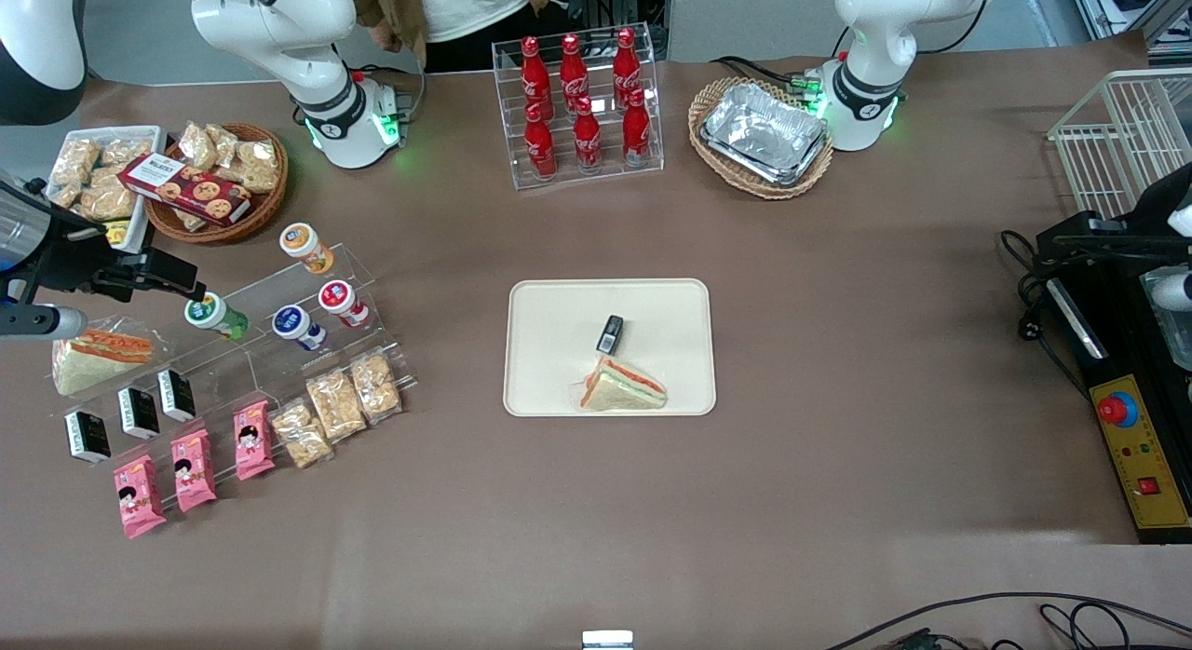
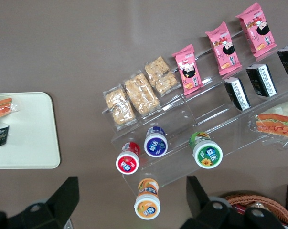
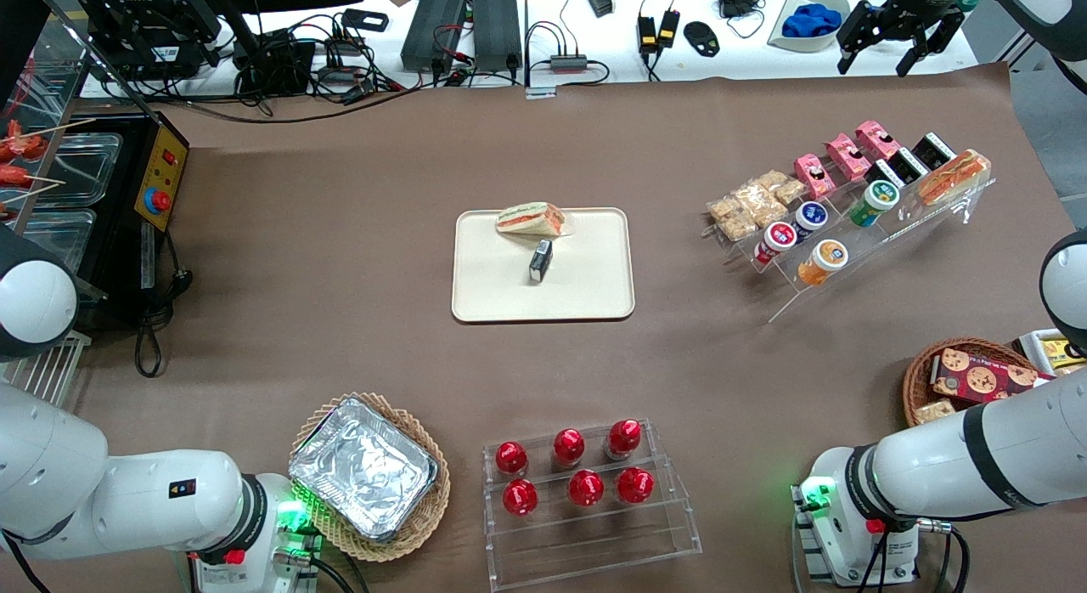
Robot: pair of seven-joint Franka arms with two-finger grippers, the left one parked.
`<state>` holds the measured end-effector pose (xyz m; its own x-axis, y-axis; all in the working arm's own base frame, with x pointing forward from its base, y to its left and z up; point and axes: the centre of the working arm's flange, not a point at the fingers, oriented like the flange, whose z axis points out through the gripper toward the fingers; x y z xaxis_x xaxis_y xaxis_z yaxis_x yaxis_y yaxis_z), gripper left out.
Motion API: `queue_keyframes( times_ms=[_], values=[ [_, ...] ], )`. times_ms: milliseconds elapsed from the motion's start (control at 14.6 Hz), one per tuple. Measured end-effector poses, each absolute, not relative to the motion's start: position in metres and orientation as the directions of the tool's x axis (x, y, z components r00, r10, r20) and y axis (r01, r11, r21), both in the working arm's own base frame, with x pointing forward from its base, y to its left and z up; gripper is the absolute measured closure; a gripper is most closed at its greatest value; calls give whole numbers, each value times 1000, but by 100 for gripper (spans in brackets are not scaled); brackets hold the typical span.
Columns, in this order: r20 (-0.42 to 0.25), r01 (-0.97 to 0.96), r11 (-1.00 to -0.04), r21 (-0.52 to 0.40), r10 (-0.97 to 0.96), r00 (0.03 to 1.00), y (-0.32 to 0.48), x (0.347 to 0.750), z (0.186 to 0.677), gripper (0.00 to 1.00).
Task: Place green gum on tray
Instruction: 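Move the right gripper down toward the green-capped gum bottle on the rack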
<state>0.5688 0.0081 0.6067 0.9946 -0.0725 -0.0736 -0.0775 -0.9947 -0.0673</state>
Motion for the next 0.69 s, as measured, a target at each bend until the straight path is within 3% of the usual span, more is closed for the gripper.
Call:
queue_keyframes(
  times_ms=[687],
  values=[
    [-158,-75,-997,-20,-71,985,-38,548,590,0]
  ],
)
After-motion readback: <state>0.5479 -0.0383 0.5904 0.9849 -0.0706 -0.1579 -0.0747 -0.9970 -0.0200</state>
